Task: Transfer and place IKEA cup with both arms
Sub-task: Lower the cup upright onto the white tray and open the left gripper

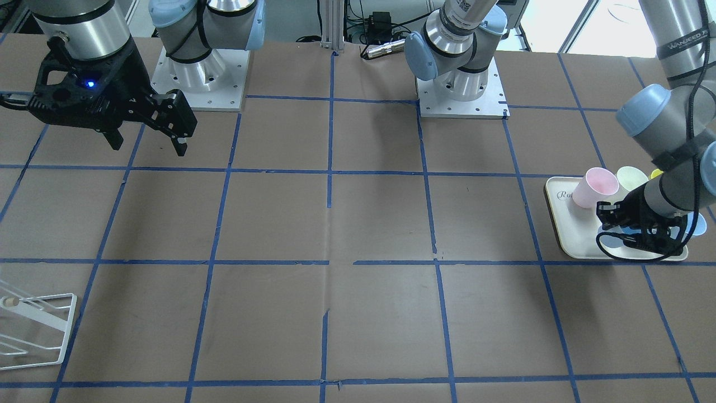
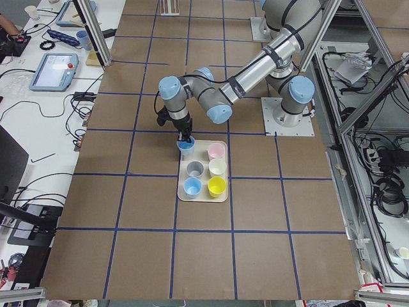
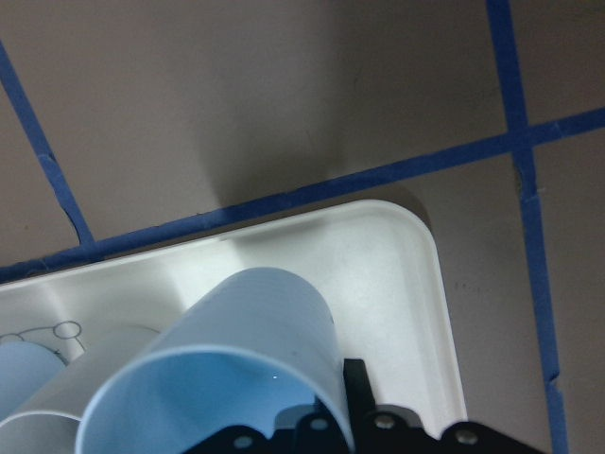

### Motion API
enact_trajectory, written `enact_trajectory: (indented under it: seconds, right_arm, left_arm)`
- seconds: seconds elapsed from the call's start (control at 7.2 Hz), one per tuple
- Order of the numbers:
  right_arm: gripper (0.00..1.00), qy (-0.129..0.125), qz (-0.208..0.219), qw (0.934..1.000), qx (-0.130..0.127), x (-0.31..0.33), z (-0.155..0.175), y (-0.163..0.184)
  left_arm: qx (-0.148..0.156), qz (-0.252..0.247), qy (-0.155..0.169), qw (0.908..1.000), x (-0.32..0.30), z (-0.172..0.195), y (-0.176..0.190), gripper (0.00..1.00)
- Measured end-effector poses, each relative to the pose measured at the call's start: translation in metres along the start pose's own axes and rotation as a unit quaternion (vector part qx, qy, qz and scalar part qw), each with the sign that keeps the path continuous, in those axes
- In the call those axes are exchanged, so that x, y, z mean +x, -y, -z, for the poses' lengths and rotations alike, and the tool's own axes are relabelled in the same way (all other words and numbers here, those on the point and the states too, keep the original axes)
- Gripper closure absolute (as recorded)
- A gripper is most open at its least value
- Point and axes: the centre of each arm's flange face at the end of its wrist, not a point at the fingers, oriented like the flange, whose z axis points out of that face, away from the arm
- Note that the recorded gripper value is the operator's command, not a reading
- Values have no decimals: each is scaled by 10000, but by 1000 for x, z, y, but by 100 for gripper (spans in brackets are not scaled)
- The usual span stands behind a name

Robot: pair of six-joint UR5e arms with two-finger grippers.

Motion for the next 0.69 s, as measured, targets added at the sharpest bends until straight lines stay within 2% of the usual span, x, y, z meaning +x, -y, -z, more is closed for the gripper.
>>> enact_trajectory:
  seconds: [0.28, 0.42, 0.69]
  right_arm:
    - [0, 8, 0, 10000, -1, 0, 0, 0]
    - [0, 10, -2, 10000, -4, 0, -1, 0]
    - [0, 11, -2, 10000, -9, 0, -1, 0]
  left_arm:
    - [-119, -88, -122, 9998, -4, -18, -1, 100]
    - [-171, -129, -176, 9996, -4, -23, -1, 73]
    - [-240, -271, -274, 9990, -8, -32, -4, 0]
